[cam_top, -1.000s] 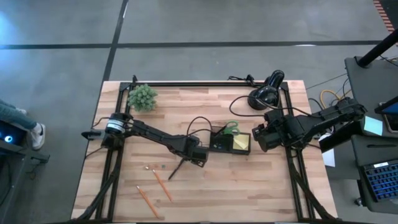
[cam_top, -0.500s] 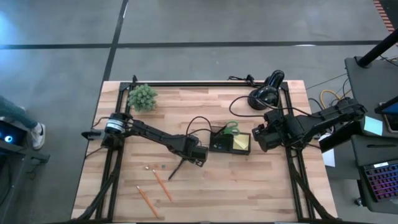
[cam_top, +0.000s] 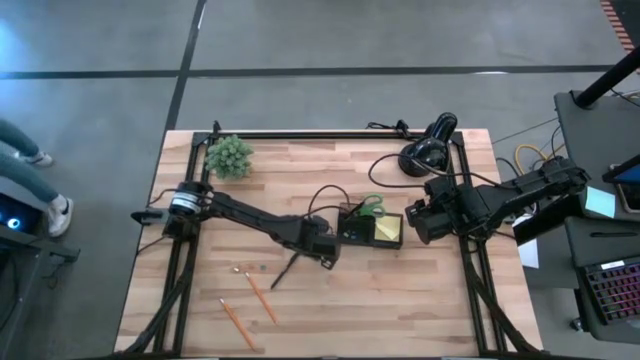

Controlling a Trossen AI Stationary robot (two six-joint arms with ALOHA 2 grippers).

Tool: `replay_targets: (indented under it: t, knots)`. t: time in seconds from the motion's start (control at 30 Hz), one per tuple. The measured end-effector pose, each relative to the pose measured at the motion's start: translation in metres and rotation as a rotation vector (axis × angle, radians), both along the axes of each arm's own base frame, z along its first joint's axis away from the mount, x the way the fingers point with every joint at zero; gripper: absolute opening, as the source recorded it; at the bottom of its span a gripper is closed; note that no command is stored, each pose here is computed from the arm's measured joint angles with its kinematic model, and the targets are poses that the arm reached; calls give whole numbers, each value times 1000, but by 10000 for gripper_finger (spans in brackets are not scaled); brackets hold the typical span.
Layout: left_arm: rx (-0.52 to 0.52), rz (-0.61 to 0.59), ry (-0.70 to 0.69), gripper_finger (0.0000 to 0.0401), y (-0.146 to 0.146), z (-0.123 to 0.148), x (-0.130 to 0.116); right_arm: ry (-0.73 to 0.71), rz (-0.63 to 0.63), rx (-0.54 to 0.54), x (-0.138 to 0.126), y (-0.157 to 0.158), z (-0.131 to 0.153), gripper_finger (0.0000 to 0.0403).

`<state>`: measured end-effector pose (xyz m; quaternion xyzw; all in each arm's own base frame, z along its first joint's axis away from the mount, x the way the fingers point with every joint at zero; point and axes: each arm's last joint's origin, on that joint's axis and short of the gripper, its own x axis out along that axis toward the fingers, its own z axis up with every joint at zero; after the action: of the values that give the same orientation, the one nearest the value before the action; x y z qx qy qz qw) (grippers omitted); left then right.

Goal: Pick and place office supplies into organizer
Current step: Put the blue eraser into the black mesh organizer

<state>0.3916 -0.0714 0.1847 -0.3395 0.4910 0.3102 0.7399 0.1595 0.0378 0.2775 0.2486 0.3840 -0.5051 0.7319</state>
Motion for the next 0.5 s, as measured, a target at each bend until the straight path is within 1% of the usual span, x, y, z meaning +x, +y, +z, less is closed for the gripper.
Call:
replay_targets:
  t: [0.1, 0.13, 0.2, 0.3, 0.4, 0.47, 0.5]
  knots:
    - [63, -88, -98, 49, -2, 19, 9, -2, -3, 1, 0, 0, 0, 219]
    - [92, -144, -135, 49, -3, 24, 13, -4, -5, 2, 0, 0, 0, 219]
    - [163, -310, -196, 49, -4, 32, 21, -6, -8, 3, 0, 0, 0, 219]
    - [291, -559, -190, 49, -5, 39, 25, -6, -8, 4, 0, 0, 0, 219]
    - [411, -783, -145, 49, -1, 40, 26, -3, -9, 12, 0, 0, 0, 219]
    - [472, -887, -117, 49, 6, 40, 27, 0, -9, 19, 0, 0, 0, 219]
    - [491, -911, -107, 49, 11, 40, 28, 0, -9, 20, 0, 0, 0, 219]
